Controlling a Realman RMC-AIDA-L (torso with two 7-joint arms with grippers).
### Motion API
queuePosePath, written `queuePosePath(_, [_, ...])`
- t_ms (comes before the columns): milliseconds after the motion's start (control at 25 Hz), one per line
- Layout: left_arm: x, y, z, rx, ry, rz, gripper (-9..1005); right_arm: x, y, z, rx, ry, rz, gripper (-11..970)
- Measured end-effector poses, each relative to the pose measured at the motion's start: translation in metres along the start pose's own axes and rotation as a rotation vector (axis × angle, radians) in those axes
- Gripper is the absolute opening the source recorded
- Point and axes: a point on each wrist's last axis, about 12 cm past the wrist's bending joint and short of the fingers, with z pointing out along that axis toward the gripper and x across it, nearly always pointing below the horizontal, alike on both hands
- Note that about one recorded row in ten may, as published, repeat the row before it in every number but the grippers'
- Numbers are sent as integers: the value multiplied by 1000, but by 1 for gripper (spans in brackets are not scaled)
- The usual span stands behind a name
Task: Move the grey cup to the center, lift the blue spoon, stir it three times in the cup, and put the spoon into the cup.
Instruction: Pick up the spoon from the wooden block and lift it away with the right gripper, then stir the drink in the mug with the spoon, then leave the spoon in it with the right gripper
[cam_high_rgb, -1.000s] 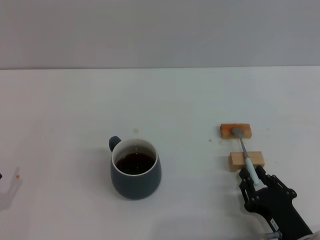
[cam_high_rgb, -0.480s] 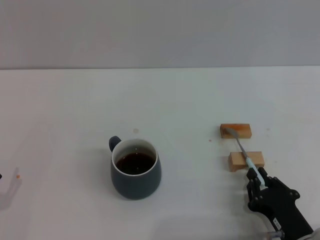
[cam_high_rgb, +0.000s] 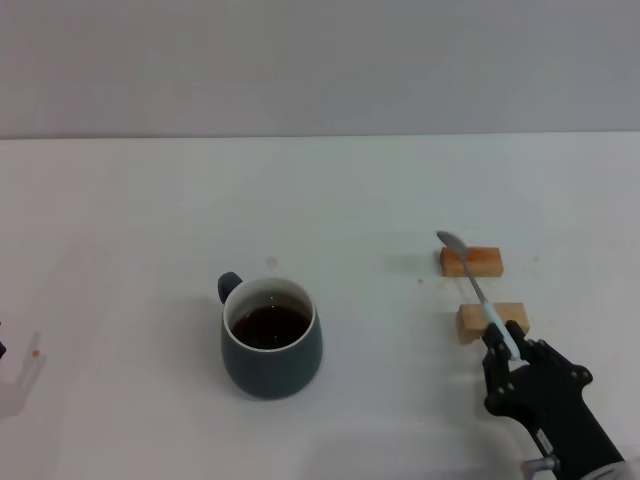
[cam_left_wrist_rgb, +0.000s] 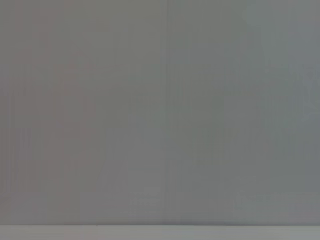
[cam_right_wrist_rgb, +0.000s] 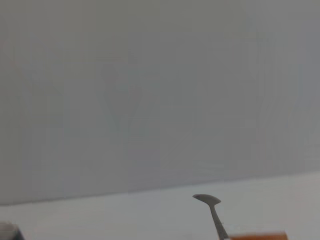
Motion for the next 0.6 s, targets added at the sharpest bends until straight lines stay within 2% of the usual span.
queuePosePath(160, [0, 0, 1, 2, -3, 0, 860, -15, 14, 5, -25, -50, -40, 165])
queuePosePath(280, [-1, -1, 3, 5, -4, 0, 860, -24, 15, 8, -41, -66, -24, 165])
queuePosePath(400, [-1, -1, 5, 9, -7, 1, 860, -48, 16, 17, -73, -97, -24, 165])
queuePosePath(520, [-1, -1, 6, 10, -7, 2, 860, -61, 19, 21, -85, -105, -38, 165])
queuePosePath(560, [-2, -1, 7, 11, -7, 3, 860, -74, 19, 25, -101, -102, -35, 165])
queuePosePath(600, [-2, -1, 7, 11, -7, 3, 860, -74, 19, 25, -101, -102, -35, 165])
